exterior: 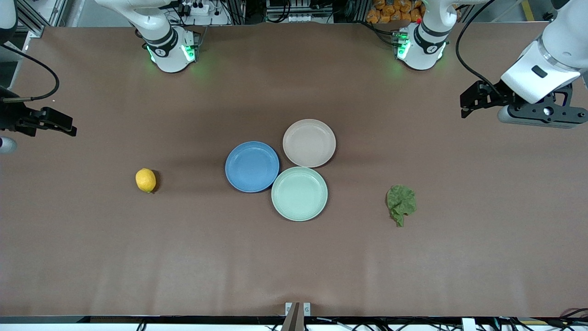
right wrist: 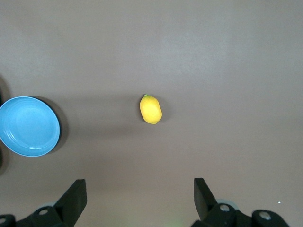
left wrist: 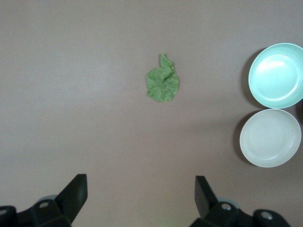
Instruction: Place lemon and lettuce in plates
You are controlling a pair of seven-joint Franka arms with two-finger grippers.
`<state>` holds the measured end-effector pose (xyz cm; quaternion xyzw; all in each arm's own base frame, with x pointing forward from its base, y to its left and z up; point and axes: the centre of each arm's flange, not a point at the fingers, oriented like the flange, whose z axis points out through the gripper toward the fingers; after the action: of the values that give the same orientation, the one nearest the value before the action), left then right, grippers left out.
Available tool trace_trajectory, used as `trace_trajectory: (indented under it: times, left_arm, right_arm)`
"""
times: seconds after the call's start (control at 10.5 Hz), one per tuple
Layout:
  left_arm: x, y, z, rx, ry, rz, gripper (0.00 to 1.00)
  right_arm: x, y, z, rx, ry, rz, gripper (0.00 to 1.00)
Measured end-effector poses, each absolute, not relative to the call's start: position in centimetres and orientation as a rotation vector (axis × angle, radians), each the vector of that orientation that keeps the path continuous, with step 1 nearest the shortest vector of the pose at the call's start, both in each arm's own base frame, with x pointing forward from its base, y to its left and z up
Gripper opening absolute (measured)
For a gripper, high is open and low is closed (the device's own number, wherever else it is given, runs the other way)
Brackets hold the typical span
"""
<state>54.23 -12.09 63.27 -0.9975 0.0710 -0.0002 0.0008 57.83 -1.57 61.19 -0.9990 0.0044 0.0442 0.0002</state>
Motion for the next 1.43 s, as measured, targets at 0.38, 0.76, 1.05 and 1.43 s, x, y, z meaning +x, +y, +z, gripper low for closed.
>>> trace_trajectory:
  times: [0.38,0.76,1.05,1.43]
  left_arm:
    - [54.19,-12.27,63.3,-3.132,0.228,-0.002,1.0]
    - [54.18,-12.3,63.33,-3.132,0.229,-0.003,1.0]
    - [54.24,-12.06,63.41,-3.133,0.222,-0.005,1.0]
    - [54.32,-11.79,63.38,-3.133,0.214,-0.005,1.0]
  right_arm:
    - [57.8,-1.57,61.18,-3.138,0.014,0.142,1.0]
    - [57.79,-1.57,61.17,-3.138,0.014,0.143,1.0]
    - [57.79,-1.57,61.17,-3.138,0.014,0.144,1.0]
    - [57.77,-1.58,61.15,-3.138,0.014,0.147,1.0]
